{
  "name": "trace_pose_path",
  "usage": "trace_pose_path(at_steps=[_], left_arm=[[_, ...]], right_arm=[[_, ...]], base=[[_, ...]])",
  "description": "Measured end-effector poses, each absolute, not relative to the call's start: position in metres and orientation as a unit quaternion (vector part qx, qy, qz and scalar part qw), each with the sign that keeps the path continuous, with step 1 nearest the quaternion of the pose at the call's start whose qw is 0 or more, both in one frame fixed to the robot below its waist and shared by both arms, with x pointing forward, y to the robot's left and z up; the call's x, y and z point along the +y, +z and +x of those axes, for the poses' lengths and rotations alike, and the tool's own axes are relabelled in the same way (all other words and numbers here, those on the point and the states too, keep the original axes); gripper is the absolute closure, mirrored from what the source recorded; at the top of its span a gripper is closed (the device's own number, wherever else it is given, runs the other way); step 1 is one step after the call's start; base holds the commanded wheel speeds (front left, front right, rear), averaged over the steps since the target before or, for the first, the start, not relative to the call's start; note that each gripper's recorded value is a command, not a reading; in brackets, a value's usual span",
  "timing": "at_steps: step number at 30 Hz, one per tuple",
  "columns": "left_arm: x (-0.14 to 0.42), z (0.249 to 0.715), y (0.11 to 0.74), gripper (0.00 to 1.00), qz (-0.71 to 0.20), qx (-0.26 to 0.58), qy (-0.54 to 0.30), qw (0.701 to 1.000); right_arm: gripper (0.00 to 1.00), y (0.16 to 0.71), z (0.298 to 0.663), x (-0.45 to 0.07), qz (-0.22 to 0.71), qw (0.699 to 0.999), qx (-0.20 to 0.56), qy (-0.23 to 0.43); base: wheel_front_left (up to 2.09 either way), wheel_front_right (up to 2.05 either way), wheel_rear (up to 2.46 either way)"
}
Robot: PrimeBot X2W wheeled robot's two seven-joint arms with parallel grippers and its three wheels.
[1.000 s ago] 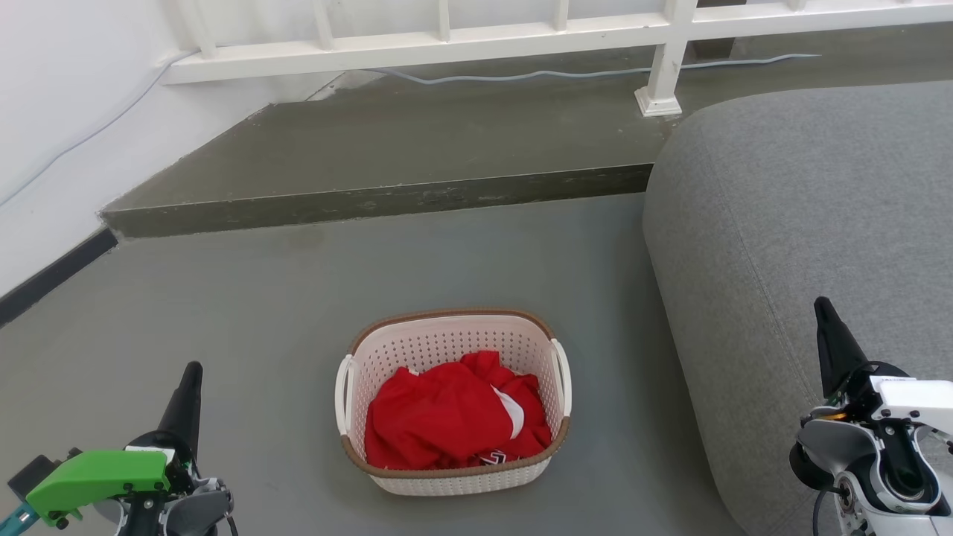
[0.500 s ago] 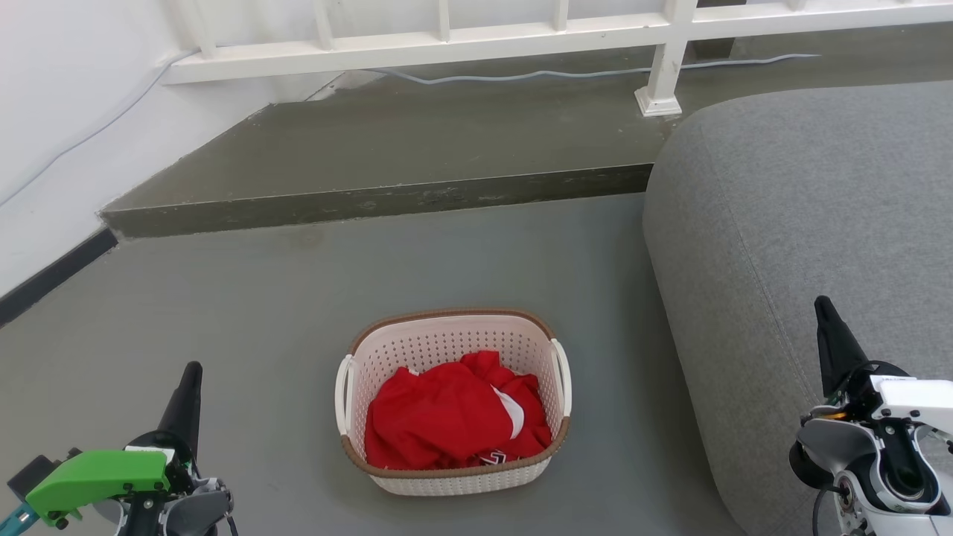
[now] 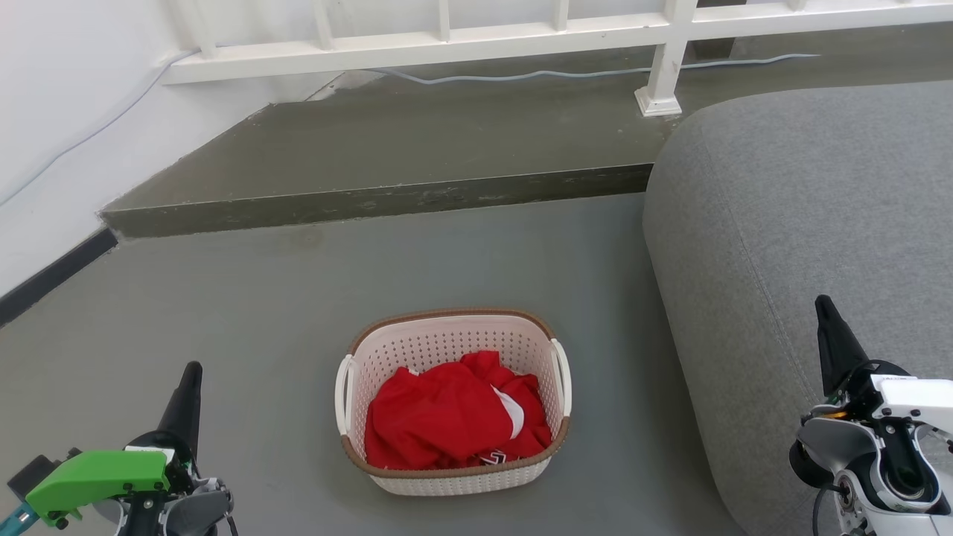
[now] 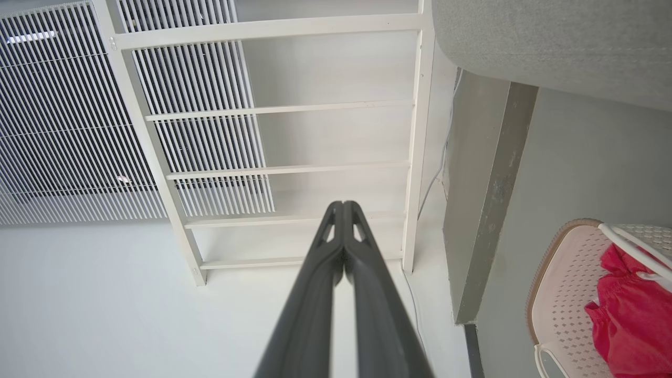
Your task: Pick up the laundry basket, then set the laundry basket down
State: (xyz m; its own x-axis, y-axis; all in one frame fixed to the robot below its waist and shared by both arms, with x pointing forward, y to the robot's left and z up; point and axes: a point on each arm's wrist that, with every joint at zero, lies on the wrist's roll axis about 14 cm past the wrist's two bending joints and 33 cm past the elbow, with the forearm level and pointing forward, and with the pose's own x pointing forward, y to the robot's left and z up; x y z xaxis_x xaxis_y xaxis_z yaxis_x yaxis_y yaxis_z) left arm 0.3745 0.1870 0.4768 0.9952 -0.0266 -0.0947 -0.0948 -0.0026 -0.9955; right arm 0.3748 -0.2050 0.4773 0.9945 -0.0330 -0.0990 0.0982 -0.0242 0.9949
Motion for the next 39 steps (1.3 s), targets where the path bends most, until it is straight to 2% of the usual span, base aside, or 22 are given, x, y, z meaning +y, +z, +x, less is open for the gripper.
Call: trace_pose_path(at_steps=[39], left_arm=[[0.1872, 0.3745, 0.4769, 1.0, -0.708, 0.042, 0.024, 0.705]], right_arm=[[1.0, 0.4777, 0.3749, -0.2046, 0.716, 0.697, 0.023, -0.046]], base=[[0.0, 0.0, 0.0]])
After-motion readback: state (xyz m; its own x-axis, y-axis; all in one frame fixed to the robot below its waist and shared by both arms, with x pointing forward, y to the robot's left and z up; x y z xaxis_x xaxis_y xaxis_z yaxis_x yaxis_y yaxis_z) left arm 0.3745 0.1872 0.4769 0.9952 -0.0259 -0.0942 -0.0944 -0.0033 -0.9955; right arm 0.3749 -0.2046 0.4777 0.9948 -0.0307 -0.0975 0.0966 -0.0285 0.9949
